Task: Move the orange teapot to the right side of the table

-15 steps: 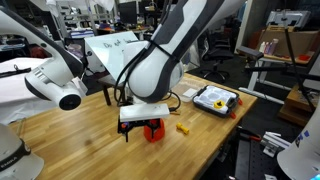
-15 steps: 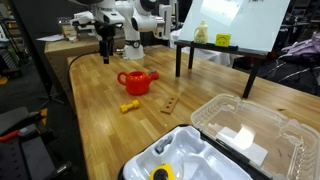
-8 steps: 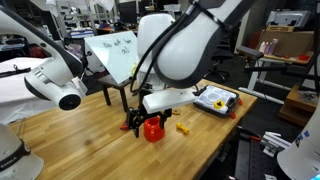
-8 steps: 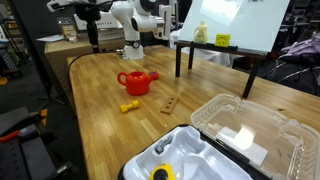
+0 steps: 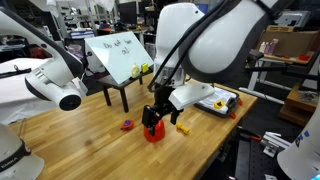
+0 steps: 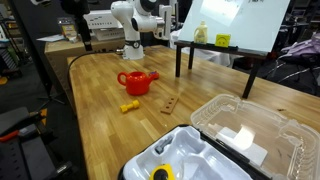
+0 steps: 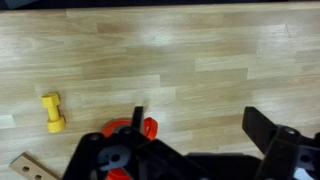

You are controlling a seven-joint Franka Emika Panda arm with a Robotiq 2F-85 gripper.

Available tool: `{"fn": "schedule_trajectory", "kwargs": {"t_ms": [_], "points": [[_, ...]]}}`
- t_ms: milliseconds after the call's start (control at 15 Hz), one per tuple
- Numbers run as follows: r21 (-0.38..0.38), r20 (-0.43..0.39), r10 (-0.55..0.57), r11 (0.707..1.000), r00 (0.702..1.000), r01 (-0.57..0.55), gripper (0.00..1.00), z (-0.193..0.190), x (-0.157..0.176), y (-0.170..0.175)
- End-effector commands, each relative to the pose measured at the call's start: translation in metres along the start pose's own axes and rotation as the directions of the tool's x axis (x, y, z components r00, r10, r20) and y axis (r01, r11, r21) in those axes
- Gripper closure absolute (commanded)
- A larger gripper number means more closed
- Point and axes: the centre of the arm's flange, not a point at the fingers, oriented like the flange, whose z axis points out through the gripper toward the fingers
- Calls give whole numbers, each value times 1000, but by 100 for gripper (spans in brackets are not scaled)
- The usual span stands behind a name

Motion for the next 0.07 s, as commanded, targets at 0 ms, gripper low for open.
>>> {"fn": "schedule_trajectory", "kwargs": {"t_ms": [0], "points": [[-1, 2, 2, 1000, 1000, -2, 0, 1, 1, 0]]}}
